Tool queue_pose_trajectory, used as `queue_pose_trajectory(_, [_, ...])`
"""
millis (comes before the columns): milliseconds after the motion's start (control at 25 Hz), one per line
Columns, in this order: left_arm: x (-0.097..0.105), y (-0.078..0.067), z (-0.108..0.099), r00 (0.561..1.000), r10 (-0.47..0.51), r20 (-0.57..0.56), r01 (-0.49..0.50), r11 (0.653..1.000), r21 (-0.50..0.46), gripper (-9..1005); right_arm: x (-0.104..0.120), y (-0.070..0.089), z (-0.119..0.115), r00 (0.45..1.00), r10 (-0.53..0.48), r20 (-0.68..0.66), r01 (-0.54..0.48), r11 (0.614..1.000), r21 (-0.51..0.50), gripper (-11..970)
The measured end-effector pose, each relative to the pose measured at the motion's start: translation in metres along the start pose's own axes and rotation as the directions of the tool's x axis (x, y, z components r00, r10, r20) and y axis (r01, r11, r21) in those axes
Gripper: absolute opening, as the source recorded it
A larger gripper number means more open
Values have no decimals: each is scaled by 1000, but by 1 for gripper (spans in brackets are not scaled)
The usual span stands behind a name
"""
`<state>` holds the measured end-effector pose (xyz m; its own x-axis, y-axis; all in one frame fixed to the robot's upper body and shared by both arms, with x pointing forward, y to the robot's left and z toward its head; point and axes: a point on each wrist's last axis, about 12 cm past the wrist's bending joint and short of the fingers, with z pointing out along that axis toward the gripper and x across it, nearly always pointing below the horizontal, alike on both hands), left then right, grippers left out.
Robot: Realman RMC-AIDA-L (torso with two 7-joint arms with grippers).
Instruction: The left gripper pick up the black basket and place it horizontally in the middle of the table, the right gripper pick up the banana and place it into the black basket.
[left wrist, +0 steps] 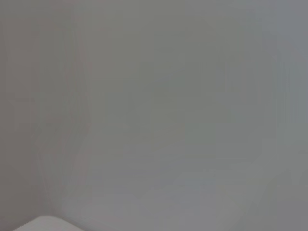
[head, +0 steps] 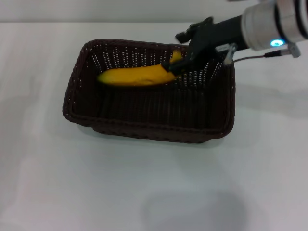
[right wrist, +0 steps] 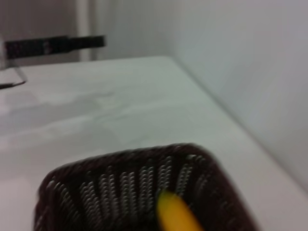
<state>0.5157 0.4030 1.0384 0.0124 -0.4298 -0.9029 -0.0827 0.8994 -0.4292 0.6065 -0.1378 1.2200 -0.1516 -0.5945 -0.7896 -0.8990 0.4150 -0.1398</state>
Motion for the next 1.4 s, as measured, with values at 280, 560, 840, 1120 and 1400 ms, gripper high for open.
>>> queue_pose_trajectory(280, [4, -3, -7, 1000, -11, 10, 11, 1000, 25, 733, 57, -35, -61, 862, 278, 423, -338, 938, 72, 885])
queue_pose_trajectory(560, [14, -4, -20, 998, -60, 22, 59, 998, 34, 733, 165, -41, -110, 405, 317, 858, -574, 818, -32, 882])
queue_pose_trajectory(840, [25, -7, -33, 998, -37, 52, 37, 999, 14, 733, 253, -25, -113, 682, -3, 731, -574, 616, 539, 880])
queue_pose_trajectory(1120, [34, -10, -51, 995, 8, 96, -8, 1000, 5, 733, 283, -21, -104, 802, 54, 595, -536, 505, 676, 872])
queue_pose_trajectory(1400, [39, -8, -62, 995, 30, 94, -29, 999, -14, 733, 289, -15, -107, 790, 76, 608, -558, 500, 662, 872])
